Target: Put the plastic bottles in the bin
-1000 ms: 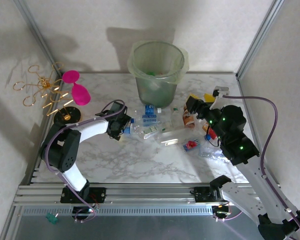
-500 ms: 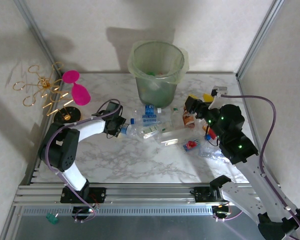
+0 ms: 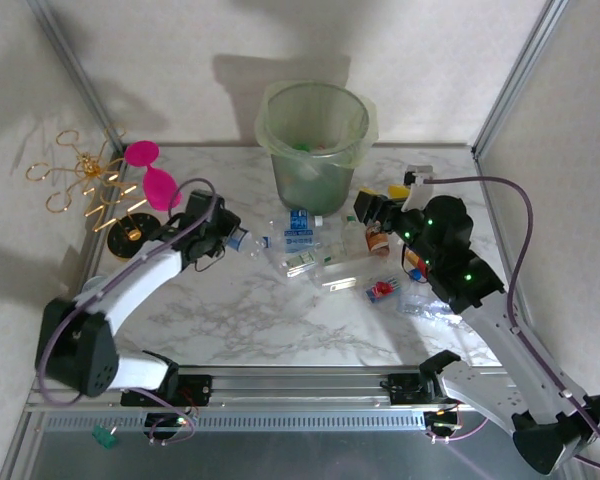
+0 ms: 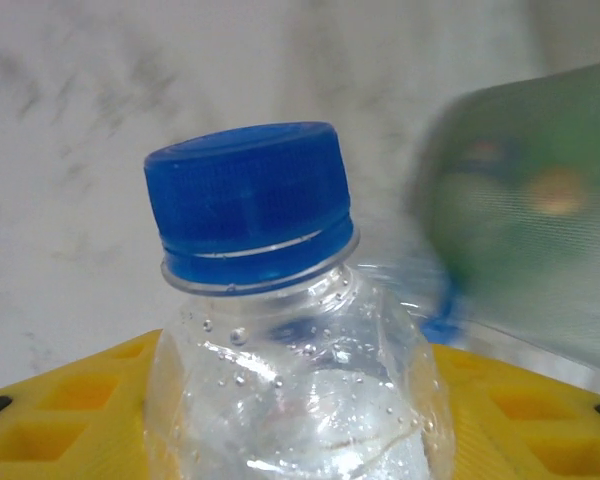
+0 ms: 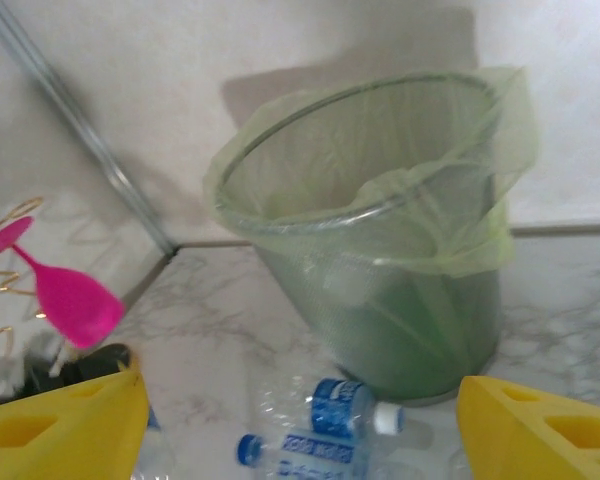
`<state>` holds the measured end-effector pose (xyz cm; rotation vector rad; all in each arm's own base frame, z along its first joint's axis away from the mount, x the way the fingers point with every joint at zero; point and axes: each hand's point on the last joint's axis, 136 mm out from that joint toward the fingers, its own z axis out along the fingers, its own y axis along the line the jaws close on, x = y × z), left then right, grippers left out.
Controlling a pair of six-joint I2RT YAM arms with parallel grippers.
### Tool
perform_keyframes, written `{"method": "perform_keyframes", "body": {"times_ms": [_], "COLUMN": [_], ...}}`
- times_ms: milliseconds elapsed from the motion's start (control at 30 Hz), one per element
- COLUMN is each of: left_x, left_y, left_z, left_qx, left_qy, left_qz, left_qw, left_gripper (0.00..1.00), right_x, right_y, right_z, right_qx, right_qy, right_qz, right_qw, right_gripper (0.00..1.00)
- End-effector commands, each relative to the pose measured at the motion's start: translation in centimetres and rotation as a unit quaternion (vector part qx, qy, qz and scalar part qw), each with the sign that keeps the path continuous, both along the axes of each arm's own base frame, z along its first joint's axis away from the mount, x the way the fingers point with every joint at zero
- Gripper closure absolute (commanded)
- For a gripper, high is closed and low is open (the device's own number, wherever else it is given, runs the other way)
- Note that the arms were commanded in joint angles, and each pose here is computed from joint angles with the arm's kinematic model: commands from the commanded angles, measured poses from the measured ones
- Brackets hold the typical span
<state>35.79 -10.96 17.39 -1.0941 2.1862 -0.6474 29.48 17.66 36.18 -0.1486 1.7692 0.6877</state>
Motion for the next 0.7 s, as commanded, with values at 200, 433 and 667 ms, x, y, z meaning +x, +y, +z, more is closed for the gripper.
{"method": "perform_keyframes", "body": {"times_ms": [200,433,667], "left_x": [-4.6,-8.7,-12.1], "left_y": [-1.3,-6.2,-8.2], "left_z": [17.6,22.2,24.7], "left_qx": [0.028,0.020,0.012], "left_qy": [-0.305,-0.390,-0.443], "left_qz": [-0.152,-0.299,-0.358], "left_qw": [0.940,0.871,0.822], "left_gripper": [0.44,0.45,0.48], "right_x": [-5.4,-9.0,-11.1], "right_y": [10.4,15.4,18.1], "right_z": [2.0,2.6,4.2], "right_qx": [0.041,0.077,0.114], "right_qy": [0.001,0.041,0.045], "right_qz": [0.309,0.451,0.501], "right_qw": [0.950,0.888,0.856], "right_gripper": [0.19,0.15,0.09]}}
